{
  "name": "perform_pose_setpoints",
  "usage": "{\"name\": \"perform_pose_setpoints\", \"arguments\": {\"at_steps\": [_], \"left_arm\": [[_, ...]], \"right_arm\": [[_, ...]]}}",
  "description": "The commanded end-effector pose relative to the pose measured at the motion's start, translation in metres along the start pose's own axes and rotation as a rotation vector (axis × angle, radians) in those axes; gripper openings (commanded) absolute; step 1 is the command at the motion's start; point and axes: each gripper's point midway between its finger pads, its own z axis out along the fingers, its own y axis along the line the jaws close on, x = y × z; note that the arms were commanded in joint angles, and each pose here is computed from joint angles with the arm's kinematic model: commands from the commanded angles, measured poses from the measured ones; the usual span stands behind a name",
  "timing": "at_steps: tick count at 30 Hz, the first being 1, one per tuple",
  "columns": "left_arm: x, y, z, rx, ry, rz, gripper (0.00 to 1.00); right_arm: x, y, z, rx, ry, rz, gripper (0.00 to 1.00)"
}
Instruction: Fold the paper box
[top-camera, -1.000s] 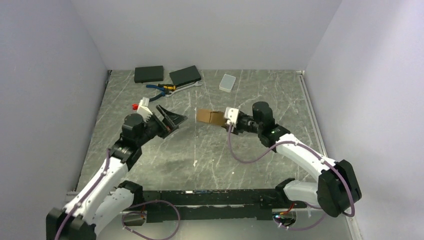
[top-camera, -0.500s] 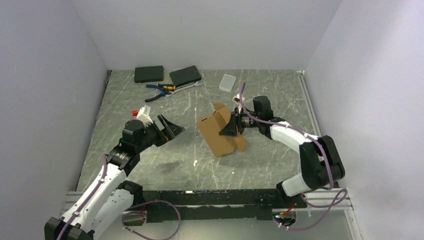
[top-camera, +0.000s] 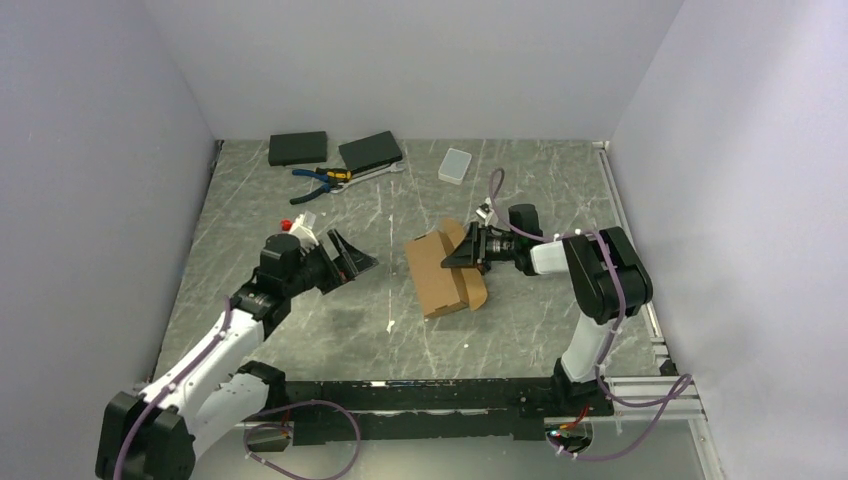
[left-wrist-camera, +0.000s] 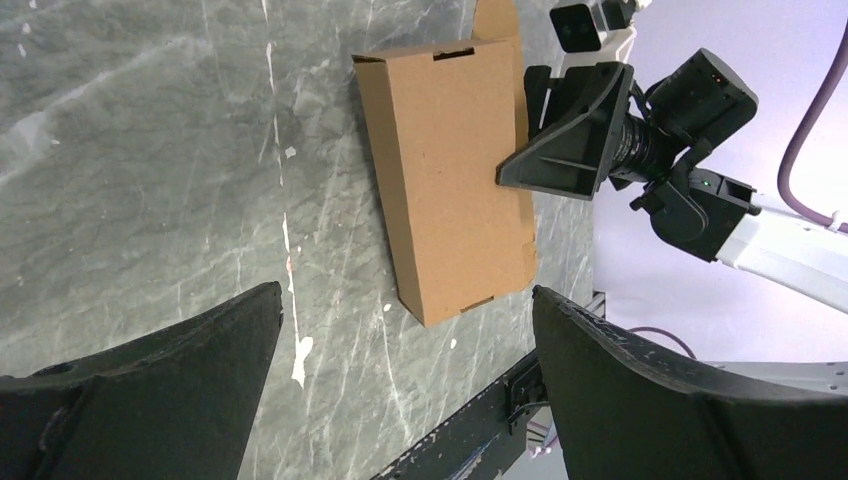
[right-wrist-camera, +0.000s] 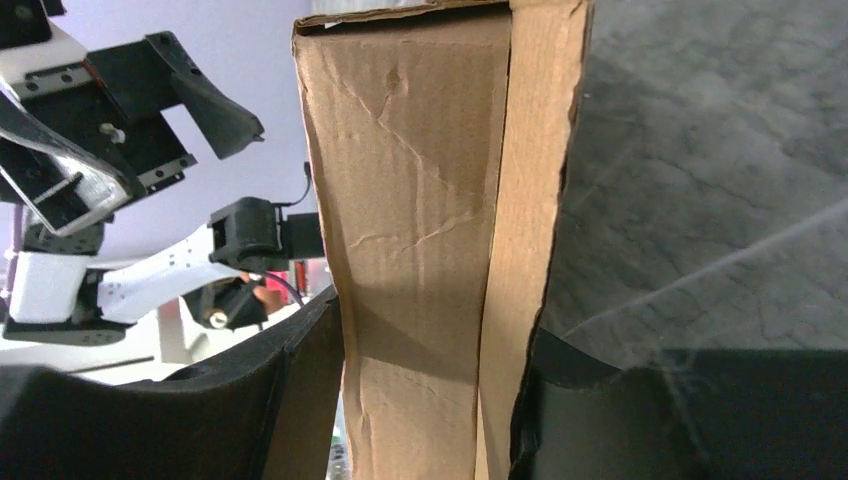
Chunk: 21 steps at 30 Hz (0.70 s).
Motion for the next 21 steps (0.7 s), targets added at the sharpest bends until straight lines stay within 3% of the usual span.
{"name": "perform_pose_setpoints", "arguments": {"at_steps": [1,3,6,9,21], "left_arm": [[-0.002,-0.013,0.011,0.078,0.025,0.02,1.0],[0.001,-0.01,0.017,0.079,0.046,0.012,1.0],[0.005,-0.008,0.023,0.088,0.068,0.002,1.0],[0.01,-0.004,0.028,0.091,0.092,-0.01,1.0],[0.015,-0.004,0.037,0.069,0.145,0.019,1.0]], "right_arm": [[-0.01,0.003,0.003,-0.036,-0.01,0.021,0.5],[-0.01,-0.004,0.004,-0.018,-0.006,0.031,0.5],[-0.01,-0.015,0.004,0.032,-0.004,0.032,0.61],[-0.012,-0.024,0.002,0.084,-0.009,0.018,0.66],[-0.027,-0.049,-0.016,0.297,-0.039,-0.091,0.74]]}}
